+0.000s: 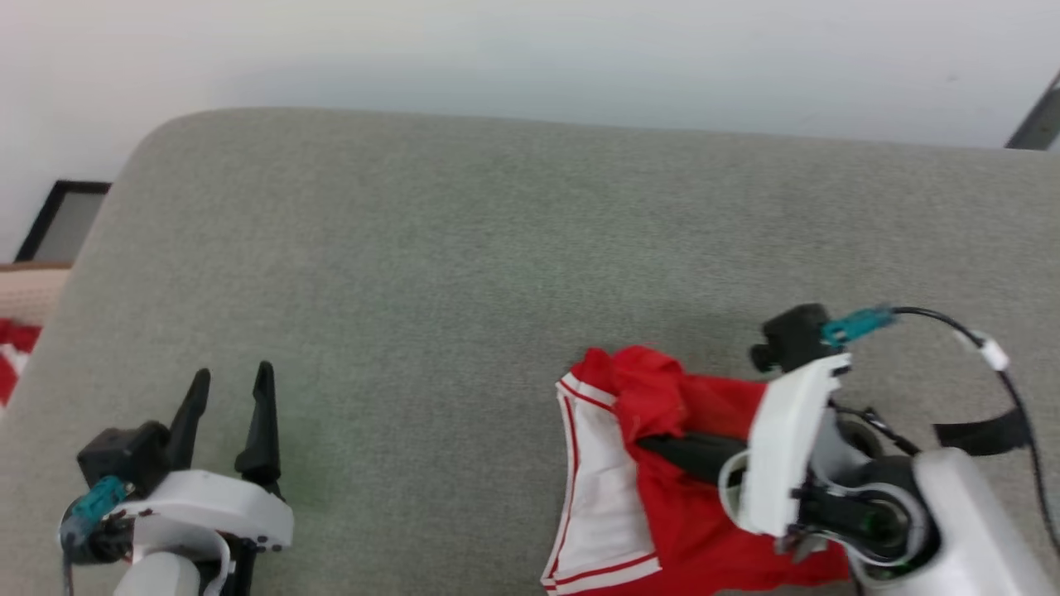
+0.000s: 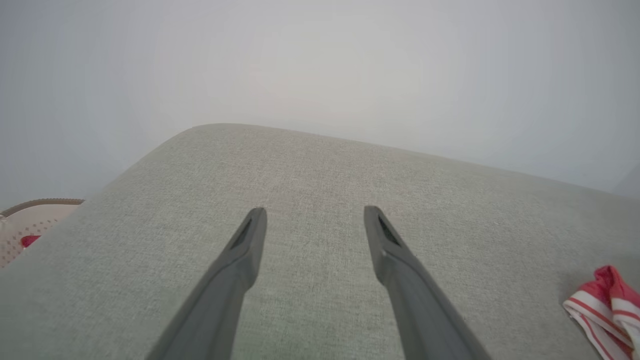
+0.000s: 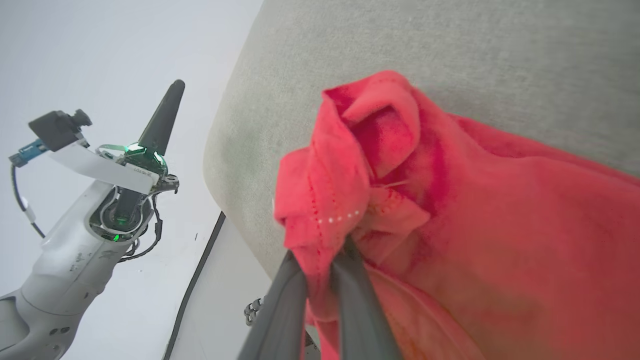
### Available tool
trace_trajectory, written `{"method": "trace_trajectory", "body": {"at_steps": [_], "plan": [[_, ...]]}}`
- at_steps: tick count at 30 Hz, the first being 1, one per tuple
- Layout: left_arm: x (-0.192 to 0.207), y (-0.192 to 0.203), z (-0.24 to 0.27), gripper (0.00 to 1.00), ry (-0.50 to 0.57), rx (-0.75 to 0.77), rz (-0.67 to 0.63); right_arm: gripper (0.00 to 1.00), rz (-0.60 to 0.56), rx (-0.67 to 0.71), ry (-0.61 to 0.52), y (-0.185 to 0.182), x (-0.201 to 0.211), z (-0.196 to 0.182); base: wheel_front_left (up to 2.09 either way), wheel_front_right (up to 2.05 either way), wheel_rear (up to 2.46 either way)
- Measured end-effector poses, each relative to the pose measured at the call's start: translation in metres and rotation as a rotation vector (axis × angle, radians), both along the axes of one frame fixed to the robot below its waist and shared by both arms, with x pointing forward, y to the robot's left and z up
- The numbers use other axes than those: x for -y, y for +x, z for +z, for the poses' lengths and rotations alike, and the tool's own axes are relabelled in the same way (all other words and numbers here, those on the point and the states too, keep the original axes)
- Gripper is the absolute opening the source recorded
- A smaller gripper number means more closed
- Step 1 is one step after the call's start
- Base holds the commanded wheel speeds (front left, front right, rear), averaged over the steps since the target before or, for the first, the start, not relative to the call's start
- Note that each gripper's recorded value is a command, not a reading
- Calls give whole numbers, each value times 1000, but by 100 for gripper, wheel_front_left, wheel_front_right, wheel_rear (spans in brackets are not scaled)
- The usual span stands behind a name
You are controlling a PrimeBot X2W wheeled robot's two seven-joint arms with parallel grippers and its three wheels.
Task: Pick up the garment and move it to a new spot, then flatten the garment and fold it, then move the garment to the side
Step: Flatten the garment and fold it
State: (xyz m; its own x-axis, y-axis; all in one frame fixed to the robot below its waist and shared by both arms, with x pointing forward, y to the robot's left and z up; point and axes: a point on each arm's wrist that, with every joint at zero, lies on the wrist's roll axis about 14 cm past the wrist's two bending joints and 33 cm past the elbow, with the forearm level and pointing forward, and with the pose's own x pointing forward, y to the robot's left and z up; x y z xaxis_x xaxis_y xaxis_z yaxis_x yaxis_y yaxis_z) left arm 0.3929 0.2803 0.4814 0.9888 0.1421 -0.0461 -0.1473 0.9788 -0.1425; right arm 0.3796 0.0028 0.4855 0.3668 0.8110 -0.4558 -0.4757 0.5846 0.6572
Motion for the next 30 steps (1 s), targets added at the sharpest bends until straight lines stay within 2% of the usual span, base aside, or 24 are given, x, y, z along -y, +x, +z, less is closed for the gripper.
{"method": "trace_trajectory", "body": {"at_steps": [5,7,9,13,19,22,30], "plan": [[-8,-3,-1,100,3,-6,24,0,52,-19,-41,-1,-26,-20,0,0,0],[-12,-5,-3,100,3,-14,35,38,62,-13,-58,1,-31,-26,0,0,0],[-15,-6,-4,100,3,-17,45,100,78,-4,-73,0,-36,-29,0,0,0],[-18,-5,-3,100,1,-12,55,100,64,21,-79,5,-31,-28,0,0,0],[-16,0,-2,100,6,-7,44,100,3,122,-87,20,-3,-8,0,0,0],[-15,3,-2,100,10,-5,35,100,-63,187,-106,29,23,1,0,0,0],[-1,12,2,100,30,6,-20,100,-345,407,-138,48,112,32,0,0,0]]}}
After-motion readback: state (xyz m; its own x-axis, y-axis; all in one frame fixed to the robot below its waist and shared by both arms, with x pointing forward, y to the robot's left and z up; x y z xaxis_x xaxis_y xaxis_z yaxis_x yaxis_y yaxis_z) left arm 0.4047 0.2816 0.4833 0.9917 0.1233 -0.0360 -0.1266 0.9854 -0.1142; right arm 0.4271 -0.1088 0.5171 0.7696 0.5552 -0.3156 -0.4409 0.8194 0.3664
